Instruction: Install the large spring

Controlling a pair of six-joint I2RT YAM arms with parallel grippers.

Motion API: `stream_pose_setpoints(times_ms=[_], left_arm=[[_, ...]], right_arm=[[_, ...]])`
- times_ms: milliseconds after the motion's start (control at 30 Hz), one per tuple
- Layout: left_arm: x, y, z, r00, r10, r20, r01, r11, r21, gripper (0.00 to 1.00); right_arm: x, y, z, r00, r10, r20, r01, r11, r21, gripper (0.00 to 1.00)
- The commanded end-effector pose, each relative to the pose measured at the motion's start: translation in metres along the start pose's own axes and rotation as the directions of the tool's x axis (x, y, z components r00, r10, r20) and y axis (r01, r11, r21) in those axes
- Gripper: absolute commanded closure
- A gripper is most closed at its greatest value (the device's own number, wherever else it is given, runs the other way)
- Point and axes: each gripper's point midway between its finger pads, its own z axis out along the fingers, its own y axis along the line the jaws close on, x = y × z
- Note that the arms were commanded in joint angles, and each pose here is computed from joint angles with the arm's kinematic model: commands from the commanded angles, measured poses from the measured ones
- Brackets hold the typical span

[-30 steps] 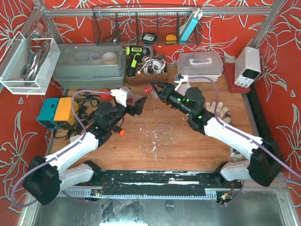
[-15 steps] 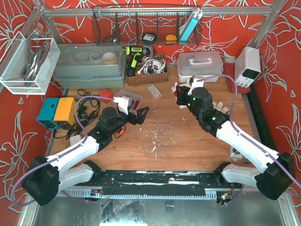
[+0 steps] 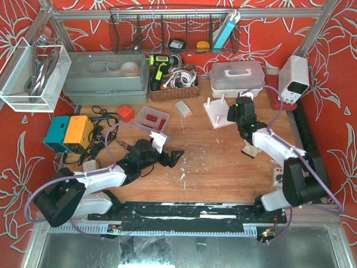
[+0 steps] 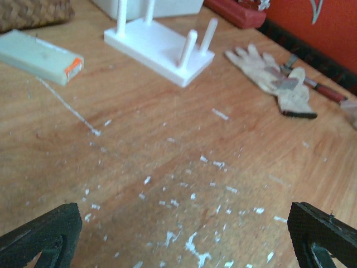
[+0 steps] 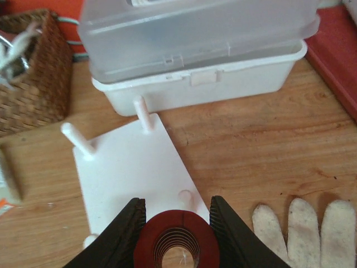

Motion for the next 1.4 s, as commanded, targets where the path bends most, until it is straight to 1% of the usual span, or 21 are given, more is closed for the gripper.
stream_pose_setpoints(times_ms=[0, 100, 267, 367, 500, 700, 900, 1167, 1367], left_arm=[[-0.003, -0.004, 0.002, 0.999, 0.034, 0.042, -0.035, 0.999, 0.024, 0.0], [-0.006, -0.007, 0.002, 0.998, 0.029, 0.05, -0.031, 0.999, 0.041, 0.0], [-0.009, -0.009, -0.003, 0.997, 0.024, 0.068, -0.027, 0.999, 0.045, 0.0], [-0.011, -0.009, -0.004, 0.997, 0.024, 0.073, -0.028, 0.999, 0.043, 0.0], [-0.012, -0.008, -0.004, 0.997, 0.021, 0.074, -0.024, 0.999, 0.036, 0.0], [-0.015, -0.012, -0.005, 0.997, 0.013, 0.081, -0.018, 0.998, 0.055, 0.0], [-0.018, -0.014, -0.008, 0.995, 0.01, 0.094, -0.016, 0.998, 0.063, 0.0], [-0.017, -0.014, -0.007, 0.996, 0.013, 0.086, -0.018, 0.998, 0.067, 0.0], [-0.017, -0.014, -0.006, 0.996, 0.017, 0.085, -0.022, 0.998, 0.062, 0.0]], right_arm=[[-0.029, 0.009, 0.027, 0.995, -0.005, 0.095, 0.007, 1.0, -0.015, 1.0], [-0.03, 0.009, 0.05, 0.994, 0.0, 0.106, -0.001, 1.0, 0.007, 1.0], [-0.032, 0.011, 0.089, 0.99, 0.059, 0.129, -0.059, 0.998, -0.004, 1.0], [-0.034, 0.013, 0.11, 0.988, 0.063, 0.138, -0.065, 0.998, 0.005, 1.0], [-0.041, 0.015, 0.127, 0.987, 0.058, 0.15, -0.061, 0.998, 0.014, 1.0], [-0.052, 0.015, 0.139, 0.984, 0.038, 0.172, -0.043, 0.999, 0.027, 1.0], [-0.06, 0.022, 0.149, 0.982, 0.027, 0.185, -0.029, 1.0, 0.009, 1.0], [-0.054, 0.023, 0.165, 0.986, 0.015, 0.168, -0.018, 1.0, 0.016, 1.0], [-0.056, 0.027, 0.168, 0.984, 0.01, 0.175, -0.01, 1.0, 0.0, 1.0]])
